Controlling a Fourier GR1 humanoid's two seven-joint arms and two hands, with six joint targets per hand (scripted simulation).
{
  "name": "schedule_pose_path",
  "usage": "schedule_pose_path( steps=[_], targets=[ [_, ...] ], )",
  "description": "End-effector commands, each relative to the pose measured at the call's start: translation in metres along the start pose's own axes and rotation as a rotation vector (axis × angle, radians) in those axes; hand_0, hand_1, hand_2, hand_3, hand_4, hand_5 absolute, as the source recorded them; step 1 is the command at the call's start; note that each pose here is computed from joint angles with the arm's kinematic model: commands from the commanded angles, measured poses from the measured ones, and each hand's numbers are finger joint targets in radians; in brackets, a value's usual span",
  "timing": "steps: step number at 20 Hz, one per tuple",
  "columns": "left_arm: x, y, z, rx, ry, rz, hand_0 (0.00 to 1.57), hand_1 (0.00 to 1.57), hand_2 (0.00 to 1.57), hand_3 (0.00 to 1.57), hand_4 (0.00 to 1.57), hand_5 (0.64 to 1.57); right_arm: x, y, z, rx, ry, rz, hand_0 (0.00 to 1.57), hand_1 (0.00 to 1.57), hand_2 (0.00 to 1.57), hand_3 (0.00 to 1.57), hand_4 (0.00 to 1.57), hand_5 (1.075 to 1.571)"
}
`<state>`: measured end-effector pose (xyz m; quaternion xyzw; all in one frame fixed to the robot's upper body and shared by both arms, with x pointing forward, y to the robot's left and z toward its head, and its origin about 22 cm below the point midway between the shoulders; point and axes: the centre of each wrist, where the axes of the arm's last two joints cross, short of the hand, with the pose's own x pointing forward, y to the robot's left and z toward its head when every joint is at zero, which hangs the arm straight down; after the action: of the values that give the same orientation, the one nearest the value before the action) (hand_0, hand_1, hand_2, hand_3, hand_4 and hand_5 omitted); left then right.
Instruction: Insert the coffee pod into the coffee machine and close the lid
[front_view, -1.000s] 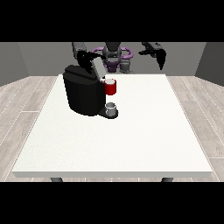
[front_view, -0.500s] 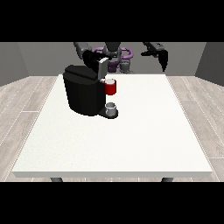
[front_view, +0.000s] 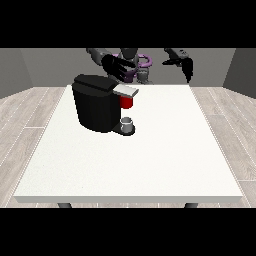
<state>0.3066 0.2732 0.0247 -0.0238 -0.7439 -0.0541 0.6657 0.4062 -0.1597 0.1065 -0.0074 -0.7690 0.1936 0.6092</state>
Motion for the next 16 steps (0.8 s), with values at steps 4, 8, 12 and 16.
schedule_pose_path(
  steps=[4, 8, 12, 16],
  targets=[
    [-0.006, 0.015, 0.009, -0.013, -0.017, -0.002, 0.00, 0.00, 0.00, 0.00, 0.00, 1.571, 0.007, 0.004, -0.007, 0.003, -0.043, 0.005, 0.00, 0.00, 0.00, 0.00, 0.12, 1.571],
    [-0.003, -0.008, -0.001, -0.011, -0.060, -0.013, 0.00, 0.00, 0.00, 0.00, 0.20, 1.571, 0.005, 0.025, 0.000, 0.071, -0.134, -0.063, 0.00, 0.00, 0.00, 0.00, 0.13, 1.571],
    [-0.035, -0.002, 0.028, 0.044, 0.051, 0.004, 0.00, 0.00, 0.00, 0.00, 0.17, 1.571, -0.021, 0.050, 0.034, 0.138, -0.071, -0.199, 0.00, 0.00, 0.00, 0.00, 0.28, 1.571],
    [-0.044, 0.001, 0.034, 0.042, 0.031, 0.018, 0.00, 0.00, 0.00, 0.00, 0.19, 1.571, -0.056, 0.067, 0.078, 0.051, 0.007, -0.297, 0.00, 0.00, 0.00, 0.00, 0.25, 1.571]
  ],
)
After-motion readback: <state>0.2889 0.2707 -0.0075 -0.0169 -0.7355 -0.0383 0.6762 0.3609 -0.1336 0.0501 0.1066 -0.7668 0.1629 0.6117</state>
